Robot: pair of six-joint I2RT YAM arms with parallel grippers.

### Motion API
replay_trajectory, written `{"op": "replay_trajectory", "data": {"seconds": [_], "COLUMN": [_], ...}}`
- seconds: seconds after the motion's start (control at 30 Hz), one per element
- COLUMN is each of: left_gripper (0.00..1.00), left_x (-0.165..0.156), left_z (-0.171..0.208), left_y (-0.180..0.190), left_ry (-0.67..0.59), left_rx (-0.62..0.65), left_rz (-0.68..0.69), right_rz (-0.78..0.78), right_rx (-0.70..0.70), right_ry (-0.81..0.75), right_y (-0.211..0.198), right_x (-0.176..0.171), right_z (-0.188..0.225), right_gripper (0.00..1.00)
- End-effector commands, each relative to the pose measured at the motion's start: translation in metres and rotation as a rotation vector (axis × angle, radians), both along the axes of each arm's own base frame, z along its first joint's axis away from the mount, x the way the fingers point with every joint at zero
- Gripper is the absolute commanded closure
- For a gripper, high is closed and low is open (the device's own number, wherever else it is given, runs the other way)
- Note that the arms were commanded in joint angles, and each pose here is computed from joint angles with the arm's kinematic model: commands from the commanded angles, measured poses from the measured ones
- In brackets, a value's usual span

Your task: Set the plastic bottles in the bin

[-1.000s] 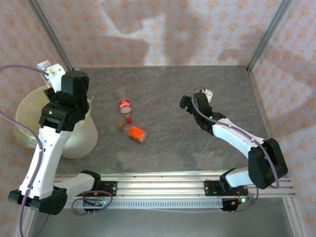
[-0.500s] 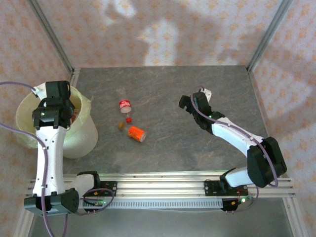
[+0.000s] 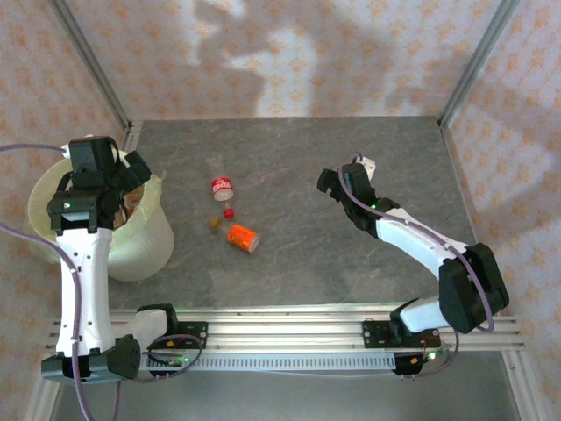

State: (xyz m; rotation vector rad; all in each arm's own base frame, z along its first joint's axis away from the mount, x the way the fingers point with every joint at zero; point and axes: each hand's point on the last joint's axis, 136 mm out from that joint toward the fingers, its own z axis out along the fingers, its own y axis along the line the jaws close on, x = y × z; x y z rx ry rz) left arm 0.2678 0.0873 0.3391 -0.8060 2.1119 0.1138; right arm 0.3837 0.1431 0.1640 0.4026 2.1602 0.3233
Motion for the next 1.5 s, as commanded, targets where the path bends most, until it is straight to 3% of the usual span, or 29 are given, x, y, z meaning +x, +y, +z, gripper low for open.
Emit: {"op": "replay_trajectory", "data": {"seconds": [0.0, 0.13, 0.37, 0.6, 0.73, 0.93, 1.07, 1.33, 1.47], "left_gripper": [0.0, 0.0, 0.0, 0.0, 0.0, 0.0, 0.0, 0.03, 0.04], "left_x": [0.009, 0.023, 0.044, 0.058, 0.058, 0.04, 0.027, 0.017, 0.019], "left_z": [0.02, 0.025, 0.032, 0.003, -0.039, -0.125, -0.174, -0.231, -0.254], "left_y": [-0.019, -0.045, -0.102, -0.147, -0.174, -0.201, -0.21, -0.227, -0.236], "left_ry": [-0.108, -0.15, -0.21, -0.204, -0.155, 0.003, 0.089, 0.177, 0.21], "left_rx": [-0.088, -0.173, -0.175, -0.212, -0.268, -0.342, -0.426, -0.526, -0.556], "left_rz": [-0.075, -0.155, -0.23, -0.221, -0.137, 0.017, 0.098, 0.188, 0.226], "right_rz": [-0.004, 0.045, 0.342, 0.367, 0.413, 0.754, 0.843, 0.899, 1.063], "right_rx": [-0.007, -0.002, 0.053, 0.01, 0.015, 0.014, -0.034, -0.045, -0.065], "right_ry": [-0.044, -0.065, -0.218, -0.23, -0.254, -0.388, -0.428, -0.435, -0.446], "right_y": [-0.004, 0.003, 0.046, 0.044, 0.049, 0.088, 0.093, 0.098, 0.113], "right_x": [0.004, 0.005, -0.005, -0.009, -0.014, -0.05, -0.063, -0.07, -0.093], "right_z": [0.012, 0.015, 0.041, 0.045, 0.049, 0.065, 0.071, 0.069, 0.063], "right_gripper": [0.0, 0.01, 0.01, 0.01, 0.01, 0.0, 0.0, 0.0, 0.0]}}
